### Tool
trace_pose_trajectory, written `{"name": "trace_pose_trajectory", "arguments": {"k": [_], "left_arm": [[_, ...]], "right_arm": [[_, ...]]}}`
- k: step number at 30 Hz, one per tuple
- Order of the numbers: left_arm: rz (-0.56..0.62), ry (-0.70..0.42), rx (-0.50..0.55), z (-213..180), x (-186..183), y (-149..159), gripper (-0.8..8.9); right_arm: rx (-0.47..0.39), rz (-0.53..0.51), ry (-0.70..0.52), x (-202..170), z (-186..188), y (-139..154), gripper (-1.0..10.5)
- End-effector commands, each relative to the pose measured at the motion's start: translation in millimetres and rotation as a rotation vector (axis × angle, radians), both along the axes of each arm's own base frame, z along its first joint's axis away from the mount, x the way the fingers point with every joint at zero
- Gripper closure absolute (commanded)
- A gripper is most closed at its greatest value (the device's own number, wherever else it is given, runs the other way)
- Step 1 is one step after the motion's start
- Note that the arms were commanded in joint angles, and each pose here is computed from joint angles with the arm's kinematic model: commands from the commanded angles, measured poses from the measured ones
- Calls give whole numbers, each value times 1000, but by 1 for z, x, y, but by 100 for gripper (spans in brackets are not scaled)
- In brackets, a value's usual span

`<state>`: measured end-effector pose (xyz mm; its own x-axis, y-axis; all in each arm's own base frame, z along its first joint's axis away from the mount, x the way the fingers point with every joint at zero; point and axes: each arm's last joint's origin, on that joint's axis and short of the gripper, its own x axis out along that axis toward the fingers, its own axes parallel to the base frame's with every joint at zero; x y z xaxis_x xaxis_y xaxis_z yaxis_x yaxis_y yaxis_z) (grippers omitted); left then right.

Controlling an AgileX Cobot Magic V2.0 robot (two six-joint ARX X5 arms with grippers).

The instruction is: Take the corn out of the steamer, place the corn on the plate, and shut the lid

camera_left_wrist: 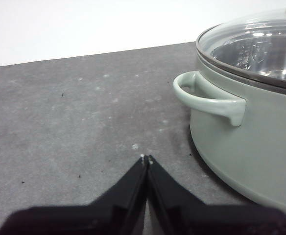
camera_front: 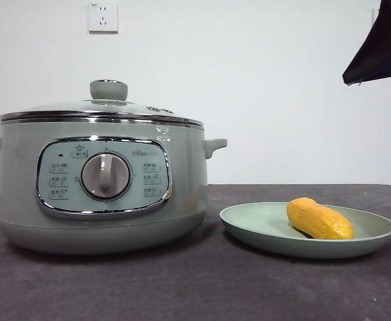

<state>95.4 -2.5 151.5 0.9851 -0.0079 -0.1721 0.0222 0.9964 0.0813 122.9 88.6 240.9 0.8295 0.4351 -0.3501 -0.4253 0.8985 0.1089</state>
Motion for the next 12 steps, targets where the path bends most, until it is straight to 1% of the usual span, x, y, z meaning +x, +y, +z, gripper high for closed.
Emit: {"name": "trace_pose_trajectory", "arguments": {"k": [1,9,12], "left_arm": [[1,12,-6,-5,1,0,817],[1,11,-6,-4,0,0,817],[1,12,-6,-5,1,0,817]], "right_arm": [[9,-7,4,0,-2,0,945],[-16,-30,-5,-3,-1,-4,946],[-82,-51,-80,-9,4,-10,946]]}}
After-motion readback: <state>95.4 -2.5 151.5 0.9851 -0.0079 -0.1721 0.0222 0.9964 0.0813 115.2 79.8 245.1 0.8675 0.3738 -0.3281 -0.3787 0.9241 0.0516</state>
